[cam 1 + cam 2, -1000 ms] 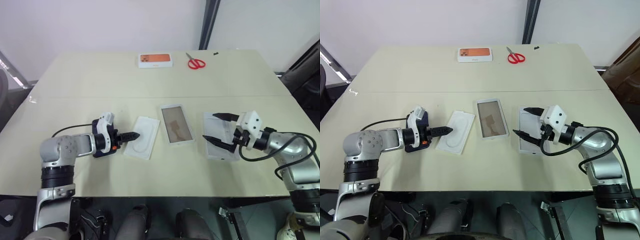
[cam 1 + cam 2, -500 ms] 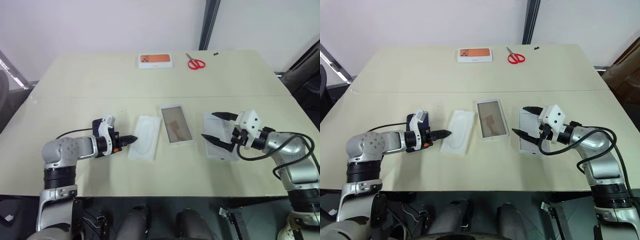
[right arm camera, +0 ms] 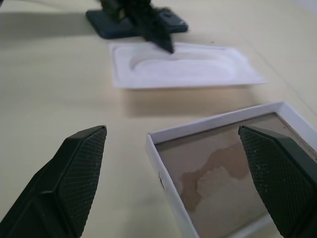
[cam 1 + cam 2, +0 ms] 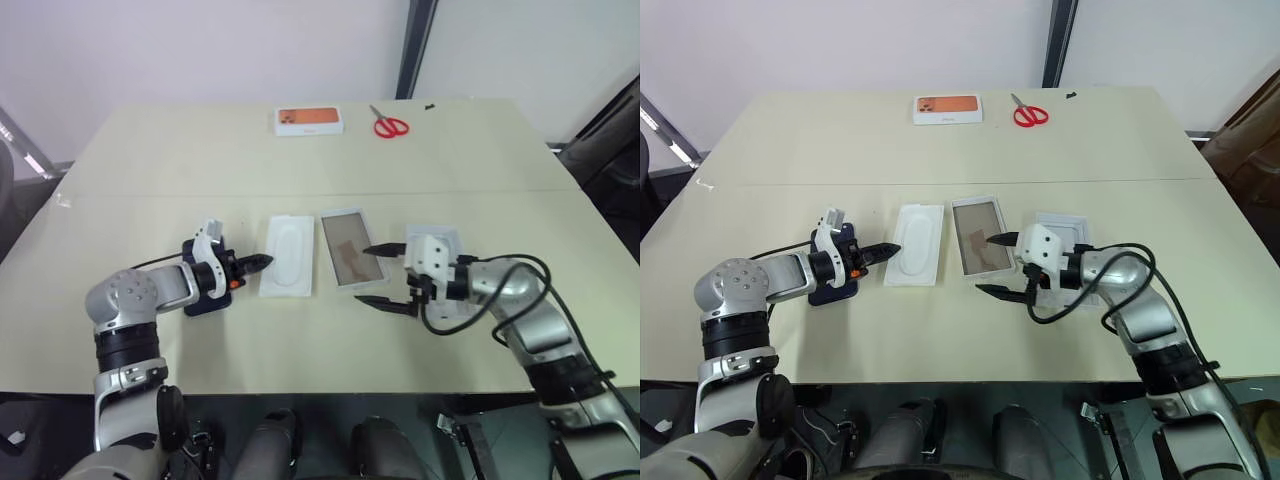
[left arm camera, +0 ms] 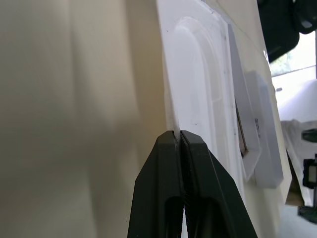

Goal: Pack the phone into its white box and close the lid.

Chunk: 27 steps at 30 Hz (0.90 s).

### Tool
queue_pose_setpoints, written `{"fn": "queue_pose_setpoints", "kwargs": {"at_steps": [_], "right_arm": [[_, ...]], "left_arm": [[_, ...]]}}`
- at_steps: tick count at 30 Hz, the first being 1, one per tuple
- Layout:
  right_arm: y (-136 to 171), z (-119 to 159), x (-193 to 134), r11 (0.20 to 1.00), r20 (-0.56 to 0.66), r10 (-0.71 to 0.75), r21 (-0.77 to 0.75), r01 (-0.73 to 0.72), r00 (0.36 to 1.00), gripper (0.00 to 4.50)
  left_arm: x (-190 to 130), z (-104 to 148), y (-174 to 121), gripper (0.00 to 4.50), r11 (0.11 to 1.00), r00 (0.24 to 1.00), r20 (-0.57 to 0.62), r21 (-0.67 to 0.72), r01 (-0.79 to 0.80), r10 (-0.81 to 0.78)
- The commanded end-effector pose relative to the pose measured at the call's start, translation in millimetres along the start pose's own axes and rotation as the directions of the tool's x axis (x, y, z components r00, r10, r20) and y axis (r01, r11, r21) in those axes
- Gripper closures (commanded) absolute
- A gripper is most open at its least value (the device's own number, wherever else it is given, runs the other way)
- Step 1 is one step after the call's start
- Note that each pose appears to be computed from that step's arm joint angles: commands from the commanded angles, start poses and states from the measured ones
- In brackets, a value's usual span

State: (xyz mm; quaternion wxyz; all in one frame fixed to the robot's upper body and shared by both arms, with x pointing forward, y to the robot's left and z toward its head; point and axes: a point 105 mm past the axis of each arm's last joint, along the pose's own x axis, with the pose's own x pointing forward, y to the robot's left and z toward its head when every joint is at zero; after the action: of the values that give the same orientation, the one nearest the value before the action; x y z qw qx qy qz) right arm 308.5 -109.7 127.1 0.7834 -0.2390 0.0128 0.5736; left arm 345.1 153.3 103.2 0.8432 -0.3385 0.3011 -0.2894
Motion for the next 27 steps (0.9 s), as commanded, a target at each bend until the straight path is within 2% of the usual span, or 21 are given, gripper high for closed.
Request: {"fn": "queue_pose_setpoints", "kwargs": {"at_steps": [1,6,9,12,16,22,27], "right_arm": [[0,-4,10,0.998,-0.052,0.058,-0.03,-0.06,0.997,0.0],[-6,-15,13,0.993,-0.113,0.116,-0.011,-0.118,0.987,0.0],[-4,-27,16,0.987,-0.162,0.16,-0.005,-0.162,0.974,0.83],[3,-35,21,0.98,-0.171,0.197,0.001,-0.2,0.965,2.36],[8,-25,32,0.979,-0.112,0.202,0.012,-0.202,0.973,4.46],[17,-1,52,0.979,-0.036,0.2,-0.03,-0.201,0.979,4.46],[30,4,63,0.979,-0.023,0.202,-0.023,-0.202,0.979,4.46]], "left_arm": [[1,11,-9,4.43,0.999,0.999,0.051,0.043,0.006,-0.008],[-2,18,-13,4.43,0.998,0.993,0.117,0.058,-0.006,0.0],[-5,25,-14,4.5,0.999,0.985,0.171,0.051,-0.019,0.01],[-6,30,-18,4.5,0.997,0.98,0.201,0.073,-0.026,0.01],[-6,36,-29,4.5,0.997,0.974,0.224,0.076,0.007,-0.023],[-2,45,-47,4.5,0.996,0.969,0.235,0.043,0.075,-0.083],[3,45,-56,4.5,0.994,0.971,0.214,0.026,0.103,-0.106]]}}
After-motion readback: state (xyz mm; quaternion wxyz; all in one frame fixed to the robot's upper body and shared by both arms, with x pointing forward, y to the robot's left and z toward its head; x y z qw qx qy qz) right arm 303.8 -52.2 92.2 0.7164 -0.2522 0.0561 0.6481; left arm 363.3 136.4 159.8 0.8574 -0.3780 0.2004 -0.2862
